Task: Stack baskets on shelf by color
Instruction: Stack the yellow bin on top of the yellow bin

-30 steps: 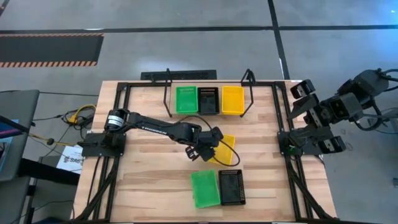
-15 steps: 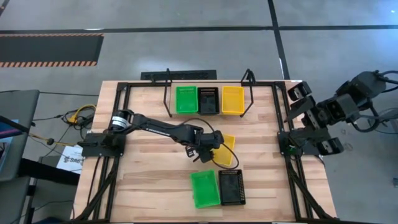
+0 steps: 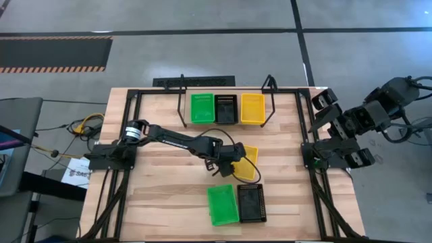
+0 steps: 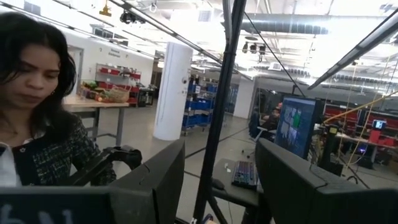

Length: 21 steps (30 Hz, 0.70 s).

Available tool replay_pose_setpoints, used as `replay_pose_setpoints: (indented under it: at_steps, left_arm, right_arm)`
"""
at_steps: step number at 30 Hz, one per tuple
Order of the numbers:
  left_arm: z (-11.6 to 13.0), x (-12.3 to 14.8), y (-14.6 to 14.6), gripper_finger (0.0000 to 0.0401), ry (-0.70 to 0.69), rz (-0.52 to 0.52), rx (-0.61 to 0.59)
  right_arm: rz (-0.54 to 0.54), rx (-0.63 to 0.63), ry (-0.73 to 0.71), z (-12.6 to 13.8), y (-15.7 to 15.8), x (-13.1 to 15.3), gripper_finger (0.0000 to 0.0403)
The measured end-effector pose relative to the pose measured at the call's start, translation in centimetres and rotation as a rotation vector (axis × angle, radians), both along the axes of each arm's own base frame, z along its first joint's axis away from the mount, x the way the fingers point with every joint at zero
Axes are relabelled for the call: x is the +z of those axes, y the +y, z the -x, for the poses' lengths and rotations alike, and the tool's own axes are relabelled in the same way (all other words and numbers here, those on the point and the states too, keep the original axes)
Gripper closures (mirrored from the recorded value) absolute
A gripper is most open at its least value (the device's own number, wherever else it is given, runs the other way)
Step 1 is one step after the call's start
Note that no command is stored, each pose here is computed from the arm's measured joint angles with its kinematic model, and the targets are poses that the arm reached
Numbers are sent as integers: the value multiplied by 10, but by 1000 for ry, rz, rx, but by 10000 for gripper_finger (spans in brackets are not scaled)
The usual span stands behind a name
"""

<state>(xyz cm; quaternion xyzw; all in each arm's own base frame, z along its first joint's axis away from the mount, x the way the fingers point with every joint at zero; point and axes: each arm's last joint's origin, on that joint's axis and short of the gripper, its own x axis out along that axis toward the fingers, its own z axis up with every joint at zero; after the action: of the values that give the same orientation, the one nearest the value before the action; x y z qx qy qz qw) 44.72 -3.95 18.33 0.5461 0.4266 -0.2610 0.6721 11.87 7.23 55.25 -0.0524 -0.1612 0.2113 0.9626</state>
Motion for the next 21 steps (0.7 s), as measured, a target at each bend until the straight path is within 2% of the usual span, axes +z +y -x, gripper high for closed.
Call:
replay_pose_setpoints:
  at_steps: [4, 8, 10, 15, 21]
  left_arm:
    - [-2, 1, 1, 311, -28, 2, 13]
    - [-2, 1, 1, 374, -31, 33, 49]
    - [-2, 1, 1, 392, -30, 45, 71]
    - [1, -1, 1, 399, 1, 60, 104]
    - [6, -2, 3, 401, 32, 73, 219]
  right_arm:
    - [-1, 0, 1, 0, 0, 0, 187]
    - [-2, 1, 1, 0, 0, 0, 187]
    - [-2, 1, 1, 0, 0, 0, 187]
    - [-2, 1, 1, 0, 0, 0, 187]
    - [-1, 0, 1, 0, 0, 0, 187]
